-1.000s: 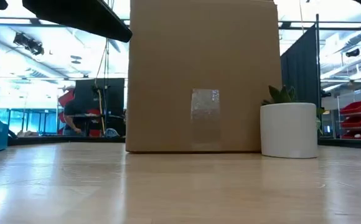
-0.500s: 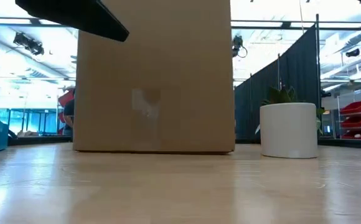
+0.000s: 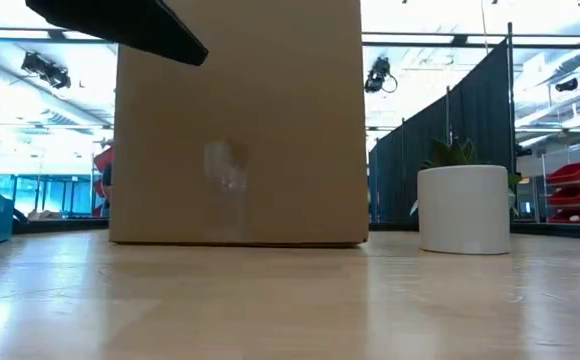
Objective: Wrap mug
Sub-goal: Close the brown box
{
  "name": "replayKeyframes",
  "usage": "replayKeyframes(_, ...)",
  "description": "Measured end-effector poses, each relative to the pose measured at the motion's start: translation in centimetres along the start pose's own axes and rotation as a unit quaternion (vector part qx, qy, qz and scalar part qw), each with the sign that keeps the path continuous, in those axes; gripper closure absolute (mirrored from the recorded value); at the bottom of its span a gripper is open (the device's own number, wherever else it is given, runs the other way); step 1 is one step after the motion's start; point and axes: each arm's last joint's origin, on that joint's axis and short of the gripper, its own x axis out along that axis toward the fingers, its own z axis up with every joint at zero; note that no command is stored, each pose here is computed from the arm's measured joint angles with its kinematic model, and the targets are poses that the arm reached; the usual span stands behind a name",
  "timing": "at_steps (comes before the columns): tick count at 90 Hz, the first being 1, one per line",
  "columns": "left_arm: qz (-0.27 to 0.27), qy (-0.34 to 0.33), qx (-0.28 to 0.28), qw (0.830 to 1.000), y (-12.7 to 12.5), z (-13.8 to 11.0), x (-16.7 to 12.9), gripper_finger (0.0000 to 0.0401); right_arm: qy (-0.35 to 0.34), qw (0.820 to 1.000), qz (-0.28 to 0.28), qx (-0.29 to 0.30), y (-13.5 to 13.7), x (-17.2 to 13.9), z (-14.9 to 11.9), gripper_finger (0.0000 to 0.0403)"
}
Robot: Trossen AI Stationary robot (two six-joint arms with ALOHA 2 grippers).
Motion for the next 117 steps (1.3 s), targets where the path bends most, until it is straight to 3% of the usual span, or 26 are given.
replayKeyframes(12,0.019,-0.008,-0.004,1.000,0.1,0.1,0.0,0.0401,0.023,0.992,0.100,-0.071,3.3,-0.8,-0.7,0.0187)
replayKeyframes(21,0.027,-0.017,-0.013,0.999,0.1,0.3,0.0,0.0401,0.063,0.972,0.169,-0.149,6.0,-1.0,-2.6,0.0191)
replayKeyframes(27,0.028,-0.026,-0.014,0.999,0.1,0.6,-0.1,0.0401,0.100,0.959,0.185,-0.191,7.4,-1.0,-4.3,0.0196)
replayKeyframes(32,0.026,-0.030,-0.014,0.999,0.2,1.0,-0.5,0.0401,0.125,0.951,0.162,-0.232,8.4,-1.0,-5.8,0.0202)
replayKeyframes(40,0.033,-0.043,-0.021,0.998,1.0,2.2,-1.9,0.0401,0.158,0.940,0.052,-0.297,8.8,-0.3,-8.3,0.0217)
replayKeyframes(50,0.060,-0.075,-0.033,0.995,2.8,4.0,-4.0,0.0401,0.181,0.912,-0.089,-0.358,7.5,0.9,-10.4,0.0240)
replayKeyframes(57,0.080,-0.092,-0.031,0.992,4.5,5.1,-5.2,0.0401,0.199,0.897,-0.138,-0.369,6.2,1.6,-11.1,0.0256)
replayKeyframes(73,0.190,-0.101,-0.040,0.976,9.5,6.8,-6.8,0.0401,0.239,0.898,-0.124,-0.348,3.6,3.6,-12.8,0.0291)
replayKeyframes(85,0.226,-0.097,-0.076,0.966,13.2,7.4,-6.8,0.0401,0.257,0.906,-0.082,-0.326,2.5,4.6,-13.9,0.0319)
replayKeyframes(101,0.218,-0.074,-0.100,0.968,15.9,7.1,-4.9,0.0401,0.244,0.902,-0.057,-0.352,2.6,4.3,-13.0,0.0360)
replayKeyframes(117,0.189,-0.017,-0.120,0.975,17.5,5.5,-3.1,0.0401,0.150,0.894,-0.084,-0.413,3.1,0.6,-8.0,0.0399)
